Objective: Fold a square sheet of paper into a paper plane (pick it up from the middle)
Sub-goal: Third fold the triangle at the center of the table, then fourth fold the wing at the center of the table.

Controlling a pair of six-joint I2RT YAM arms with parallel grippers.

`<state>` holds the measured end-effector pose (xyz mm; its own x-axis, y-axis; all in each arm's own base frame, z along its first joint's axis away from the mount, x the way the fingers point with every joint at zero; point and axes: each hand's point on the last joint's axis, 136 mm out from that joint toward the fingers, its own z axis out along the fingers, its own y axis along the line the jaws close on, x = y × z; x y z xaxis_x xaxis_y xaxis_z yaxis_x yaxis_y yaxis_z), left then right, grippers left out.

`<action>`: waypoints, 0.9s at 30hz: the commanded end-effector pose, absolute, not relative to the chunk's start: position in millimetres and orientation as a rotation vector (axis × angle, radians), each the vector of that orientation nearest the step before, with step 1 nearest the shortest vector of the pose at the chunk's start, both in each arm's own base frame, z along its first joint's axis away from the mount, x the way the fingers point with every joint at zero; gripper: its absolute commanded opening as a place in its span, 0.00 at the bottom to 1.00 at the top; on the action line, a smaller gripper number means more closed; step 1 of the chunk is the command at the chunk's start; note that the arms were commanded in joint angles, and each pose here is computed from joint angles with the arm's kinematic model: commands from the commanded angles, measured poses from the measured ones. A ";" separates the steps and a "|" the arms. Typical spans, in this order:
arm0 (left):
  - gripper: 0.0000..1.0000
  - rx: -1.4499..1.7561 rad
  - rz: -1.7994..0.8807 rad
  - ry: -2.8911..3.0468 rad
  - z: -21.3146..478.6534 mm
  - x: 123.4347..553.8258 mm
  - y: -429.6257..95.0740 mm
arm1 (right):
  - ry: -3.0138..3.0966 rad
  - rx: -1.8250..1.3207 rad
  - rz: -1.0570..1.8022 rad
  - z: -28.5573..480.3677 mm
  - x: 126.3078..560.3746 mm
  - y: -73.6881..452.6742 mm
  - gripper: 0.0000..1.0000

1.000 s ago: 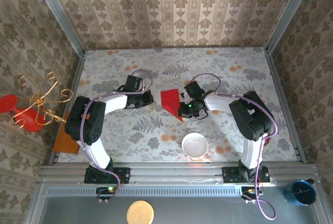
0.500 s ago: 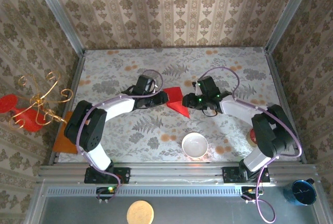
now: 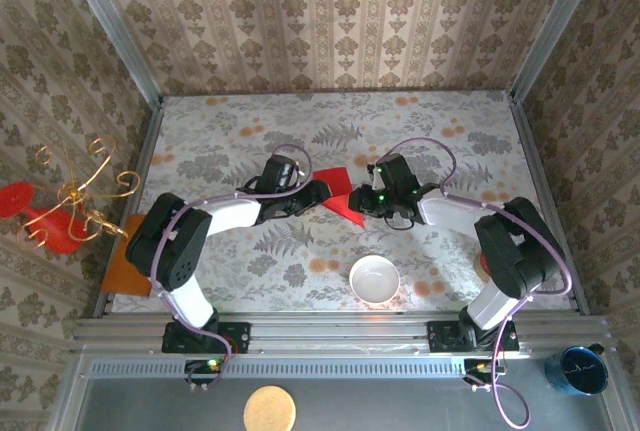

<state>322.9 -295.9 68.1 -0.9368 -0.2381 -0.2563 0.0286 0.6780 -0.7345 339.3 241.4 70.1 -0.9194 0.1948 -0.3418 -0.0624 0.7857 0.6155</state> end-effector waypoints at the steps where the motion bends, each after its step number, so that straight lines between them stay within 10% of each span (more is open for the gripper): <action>1: 0.57 -0.165 -1.197 2.550 65.9 321.9 -305.1 | 2.563 0.091 0.948 76.8 350.7 251.8 0.27; 27: 0.58 -0.108 -1.362 2.517 59.8 332.0 -321.8 | 2.591 0.167 0.907 48.1 365.8 236.8 0.21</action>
